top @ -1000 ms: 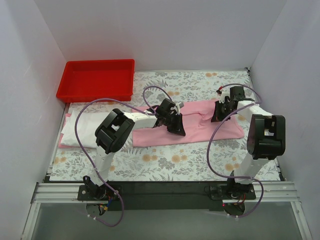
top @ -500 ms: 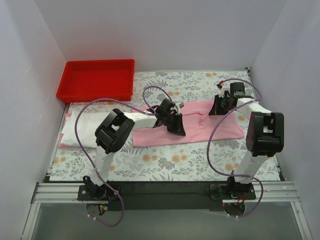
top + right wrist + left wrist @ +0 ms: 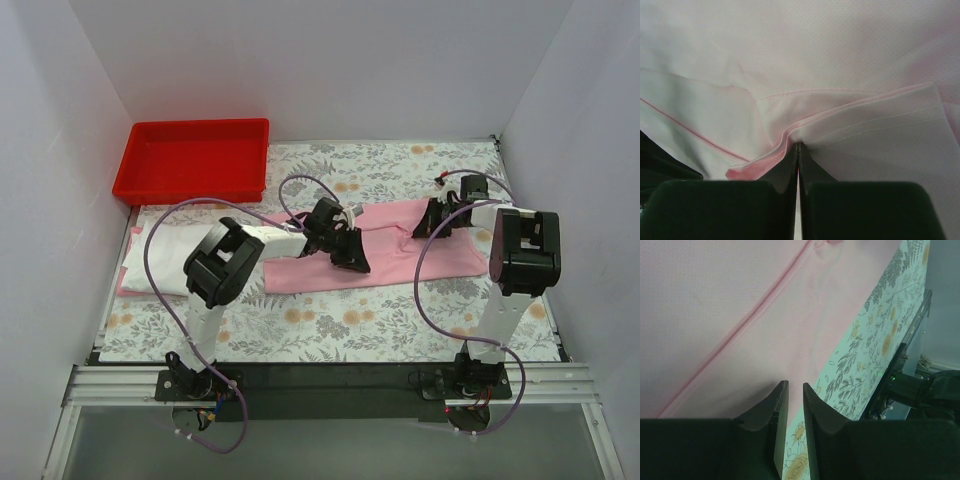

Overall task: Fold and stack the t-shirts
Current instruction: Fold the tshirt

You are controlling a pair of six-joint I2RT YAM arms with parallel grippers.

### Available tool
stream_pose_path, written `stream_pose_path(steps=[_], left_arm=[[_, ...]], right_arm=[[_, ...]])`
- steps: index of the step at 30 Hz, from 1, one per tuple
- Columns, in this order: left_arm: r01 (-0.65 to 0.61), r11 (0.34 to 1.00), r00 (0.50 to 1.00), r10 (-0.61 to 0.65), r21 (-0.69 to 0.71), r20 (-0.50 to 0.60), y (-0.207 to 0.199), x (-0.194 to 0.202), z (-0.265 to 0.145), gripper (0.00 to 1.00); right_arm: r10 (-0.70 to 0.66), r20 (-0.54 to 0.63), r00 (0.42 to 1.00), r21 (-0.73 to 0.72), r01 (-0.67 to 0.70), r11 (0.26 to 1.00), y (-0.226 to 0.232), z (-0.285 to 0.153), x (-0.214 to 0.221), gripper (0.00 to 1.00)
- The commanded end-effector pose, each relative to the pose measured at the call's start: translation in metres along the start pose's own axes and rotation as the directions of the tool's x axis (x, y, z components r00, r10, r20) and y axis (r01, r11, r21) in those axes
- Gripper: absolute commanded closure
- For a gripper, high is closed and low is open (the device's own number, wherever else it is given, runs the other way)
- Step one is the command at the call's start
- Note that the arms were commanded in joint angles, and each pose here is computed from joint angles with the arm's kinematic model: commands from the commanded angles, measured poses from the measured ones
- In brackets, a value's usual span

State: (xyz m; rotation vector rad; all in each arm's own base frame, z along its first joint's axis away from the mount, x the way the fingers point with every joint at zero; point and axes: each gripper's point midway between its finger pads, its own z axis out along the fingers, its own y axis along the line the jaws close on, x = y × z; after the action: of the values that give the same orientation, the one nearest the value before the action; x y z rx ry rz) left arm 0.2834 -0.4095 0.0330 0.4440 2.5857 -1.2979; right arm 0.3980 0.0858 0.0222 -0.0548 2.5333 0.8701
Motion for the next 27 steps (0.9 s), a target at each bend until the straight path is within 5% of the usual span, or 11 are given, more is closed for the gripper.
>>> stream_pose_path(steps=[1, 12, 27], left_arm=[[-0.099, 0.989, 0.992, 0.089, 0.114, 0.088, -0.05, -0.025, -0.032, 0.83], [-0.161, 0.98, 0.98, 0.145, 0.119, 0.135, -0.068, -0.029, -0.058, 0.82], [-0.138, 0.986, 0.98, 0.123, 0.091, 0.156, -0.049, -0.043, -0.063, 0.82]], right_arm=[[0.0, 0.018, 1.0, -0.029, 0.0, 1.0, 0.001, -0.004, 0.0, 0.99], [-0.087, 0.119, 0.989, -0.178, 0.108, 0.978, 0.068, -0.057, -0.026, 0.99], [0.006, -0.019, 1.0, -0.135, -0.008, 0.991, 0.034, -0.018, 0.021, 0.99]])
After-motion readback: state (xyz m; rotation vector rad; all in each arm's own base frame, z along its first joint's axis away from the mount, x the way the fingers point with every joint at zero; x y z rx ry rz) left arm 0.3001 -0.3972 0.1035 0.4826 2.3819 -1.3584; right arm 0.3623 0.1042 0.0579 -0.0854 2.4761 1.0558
